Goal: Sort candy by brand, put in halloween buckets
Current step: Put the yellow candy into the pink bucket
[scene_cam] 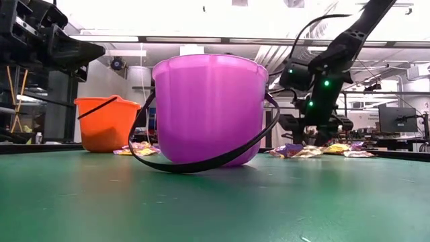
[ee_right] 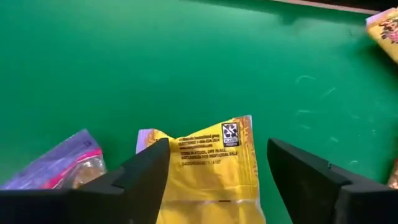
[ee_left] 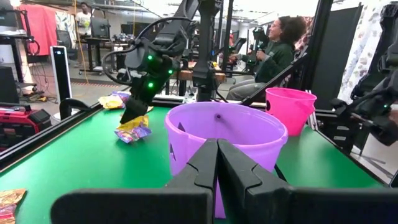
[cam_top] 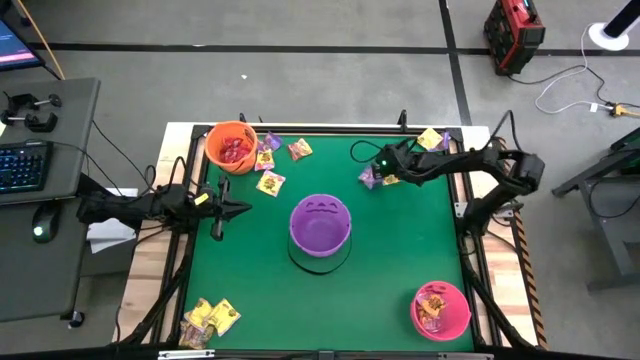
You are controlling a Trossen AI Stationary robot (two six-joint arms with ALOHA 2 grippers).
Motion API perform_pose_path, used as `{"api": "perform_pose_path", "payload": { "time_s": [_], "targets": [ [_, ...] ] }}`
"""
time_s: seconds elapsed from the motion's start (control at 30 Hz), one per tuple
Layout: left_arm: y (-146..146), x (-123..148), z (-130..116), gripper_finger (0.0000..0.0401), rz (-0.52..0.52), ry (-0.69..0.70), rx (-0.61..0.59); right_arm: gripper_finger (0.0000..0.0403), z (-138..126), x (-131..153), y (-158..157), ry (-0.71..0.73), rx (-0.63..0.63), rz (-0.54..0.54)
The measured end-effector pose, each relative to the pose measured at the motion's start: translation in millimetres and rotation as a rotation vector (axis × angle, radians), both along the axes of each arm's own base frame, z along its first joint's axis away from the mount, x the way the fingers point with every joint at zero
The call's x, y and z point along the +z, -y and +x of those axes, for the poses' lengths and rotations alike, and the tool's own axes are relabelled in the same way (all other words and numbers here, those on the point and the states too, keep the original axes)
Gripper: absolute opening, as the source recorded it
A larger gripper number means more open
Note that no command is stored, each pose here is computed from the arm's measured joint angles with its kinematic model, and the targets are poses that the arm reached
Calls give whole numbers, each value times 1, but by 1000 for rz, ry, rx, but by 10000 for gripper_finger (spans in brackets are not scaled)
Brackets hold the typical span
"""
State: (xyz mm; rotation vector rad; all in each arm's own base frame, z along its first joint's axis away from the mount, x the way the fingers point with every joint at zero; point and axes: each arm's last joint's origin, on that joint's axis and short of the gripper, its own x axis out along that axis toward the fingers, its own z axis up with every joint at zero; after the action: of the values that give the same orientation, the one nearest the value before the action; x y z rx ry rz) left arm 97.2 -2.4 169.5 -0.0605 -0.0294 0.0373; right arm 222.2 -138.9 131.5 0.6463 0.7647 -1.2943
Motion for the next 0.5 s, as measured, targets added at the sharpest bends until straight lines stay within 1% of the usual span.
{"api": "perform_pose_path", "payload": {
  "time_s": [0.17, 0.37, 0.43, 0.5],
  "targets": [
    [0, 0, 0, 0, 0, 0, 0, 268, 3, -2, 4, 15, -10, -32],
    [0, 0, 0, 0, 0, 0, 0, 260, 5, -6, 4, 18, -4, -10],
    [0, 0, 0, 0, 0, 0, 0, 238, 5, -8, 4, 15, 4, 1],
    [0, 0, 0, 0, 1, 0, 0, 195, 4, -9, 3, 5, 7, 6]
  ]
}}
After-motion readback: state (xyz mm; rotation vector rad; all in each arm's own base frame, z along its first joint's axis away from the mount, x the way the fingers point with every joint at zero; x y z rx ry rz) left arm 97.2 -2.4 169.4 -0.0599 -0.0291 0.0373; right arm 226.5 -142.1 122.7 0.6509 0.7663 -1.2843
